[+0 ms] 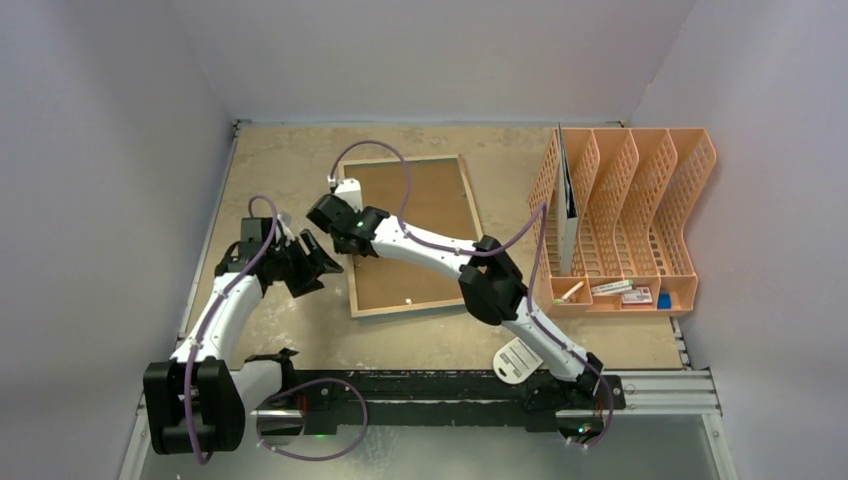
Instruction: Put the photo into the frame
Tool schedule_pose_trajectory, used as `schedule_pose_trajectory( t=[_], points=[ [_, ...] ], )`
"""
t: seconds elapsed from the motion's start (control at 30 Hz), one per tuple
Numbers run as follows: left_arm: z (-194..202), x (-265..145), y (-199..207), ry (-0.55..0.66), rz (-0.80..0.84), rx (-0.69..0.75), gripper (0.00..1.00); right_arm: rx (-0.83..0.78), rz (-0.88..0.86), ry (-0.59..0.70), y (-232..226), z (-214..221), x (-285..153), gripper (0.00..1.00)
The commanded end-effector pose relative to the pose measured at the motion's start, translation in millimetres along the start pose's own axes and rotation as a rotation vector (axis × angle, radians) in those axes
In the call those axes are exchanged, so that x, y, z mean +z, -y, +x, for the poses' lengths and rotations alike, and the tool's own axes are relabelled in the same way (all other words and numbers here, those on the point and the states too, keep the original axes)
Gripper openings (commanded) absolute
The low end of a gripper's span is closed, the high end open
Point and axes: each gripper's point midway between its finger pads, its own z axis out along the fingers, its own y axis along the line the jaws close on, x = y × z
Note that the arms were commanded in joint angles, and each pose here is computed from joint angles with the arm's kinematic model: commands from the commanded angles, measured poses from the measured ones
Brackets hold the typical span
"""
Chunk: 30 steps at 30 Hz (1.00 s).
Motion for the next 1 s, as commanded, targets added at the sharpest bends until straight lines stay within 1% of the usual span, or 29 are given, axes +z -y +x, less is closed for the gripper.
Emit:
schedule_pose_trajectory(
  t=[0.0, 0.17, 0.3, 0.33, 0.47, 0.53, 0.8, 0.9, 0.97],
  points=[
    [-18, -15, 32, 0.053, 0.118, 0.112, 0.64, 0.155, -0.187, 0.181, -25, -97, -100, 0.0],
    [-17, -25, 62, 0.036, 0.273, 0.159, 0.64, 0.193, -0.25, 0.186, -28, -109, -122, 0.0],
    [-13, -43, 95, 0.018, 0.443, 0.185, 0.64, 0.212, -0.28, 0.189, -30, -117, -129, 0.0],
    [-12, -47, 99, 0.017, 0.46, 0.184, 0.64, 0.215, -0.285, 0.19, -31, -118, -130, 0.0],
    [-17, -57, 103, 0.068, 0.453, 0.182, 0.64, 0.221, -0.292, 0.187, -32, -118, -129, 0.0],
    [-17, -57, 103, 0.072, 0.456, 0.179, 0.64, 0.225, -0.296, 0.185, -32, -119, -130, 0.0],
    [-7, -41, 96, -0.018, 0.467, 0.121, 0.63, 0.241, -0.342, 0.19, -37, -127, -141, 0.0],
    [-7, -40, 98, -0.033, 0.473, 0.111, 0.61, 0.249, -0.361, 0.181, -40, -127, -143, 0.0],
    [-7, -40, 99, -0.043, 0.479, 0.105, 0.57, 0.256, -0.369, 0.18, -40, -128, -145, 0.0]
  ],
)
